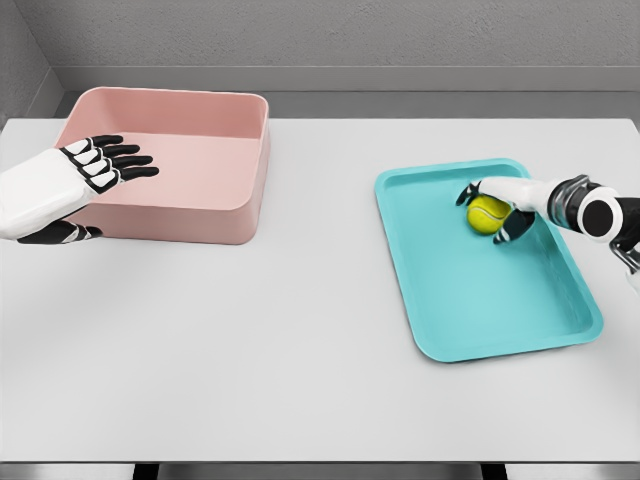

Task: Put the tennis from the blue tray into the pink basket with both arms

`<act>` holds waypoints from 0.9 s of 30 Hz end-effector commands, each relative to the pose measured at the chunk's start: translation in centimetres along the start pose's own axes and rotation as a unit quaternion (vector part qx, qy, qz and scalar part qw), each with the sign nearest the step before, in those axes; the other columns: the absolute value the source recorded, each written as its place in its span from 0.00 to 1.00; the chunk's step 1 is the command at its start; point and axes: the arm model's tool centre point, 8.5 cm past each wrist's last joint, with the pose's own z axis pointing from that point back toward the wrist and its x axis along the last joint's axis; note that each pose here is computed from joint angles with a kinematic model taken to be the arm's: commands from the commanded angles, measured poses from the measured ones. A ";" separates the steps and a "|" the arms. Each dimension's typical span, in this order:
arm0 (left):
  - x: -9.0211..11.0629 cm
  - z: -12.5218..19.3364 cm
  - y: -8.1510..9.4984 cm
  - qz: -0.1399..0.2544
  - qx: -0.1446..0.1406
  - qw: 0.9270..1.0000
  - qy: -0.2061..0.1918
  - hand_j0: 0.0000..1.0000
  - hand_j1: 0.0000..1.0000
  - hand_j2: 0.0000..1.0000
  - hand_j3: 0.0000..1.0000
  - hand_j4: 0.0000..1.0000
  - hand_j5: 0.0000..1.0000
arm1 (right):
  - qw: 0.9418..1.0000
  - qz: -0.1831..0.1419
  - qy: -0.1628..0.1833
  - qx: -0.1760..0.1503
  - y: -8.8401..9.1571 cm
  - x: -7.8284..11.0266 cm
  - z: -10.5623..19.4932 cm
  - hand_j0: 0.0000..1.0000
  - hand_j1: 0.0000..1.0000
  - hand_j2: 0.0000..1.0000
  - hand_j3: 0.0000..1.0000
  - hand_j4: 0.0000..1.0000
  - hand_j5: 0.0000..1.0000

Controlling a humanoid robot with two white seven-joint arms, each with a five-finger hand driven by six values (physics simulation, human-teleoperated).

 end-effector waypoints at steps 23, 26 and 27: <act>-0.3 0.2 0.3 -0.001 0.001 1.000 0.003 1.00 1.00 1.00 1.00 1.00 1.00 | 0.990 0.078 -0.117 -0.032 -2.4 8.9 4.0 0.50 0.50 0.50 0.50 0.50 0.50; -0.3 0.2 0.3 -0.001 0.000 1.000 0.003 1.00 1.00 1.00 1.00 1.00 1.00 | 0.983 0.098 -0.150 -0.021 -1.2 10.8 3.9 0.50 0.50 0.50 0.50 0.50 0.50; -0.3 0.2 0.3 -0.001 0.000 1.000 0.003 1.00 1.00 1.00 1.00 1.00 1.00 | 0.982 0.103 -0.157 -0.021 -1.2 11.0 3.9 0.50 0.50 0.50 0.50 0.50 0.50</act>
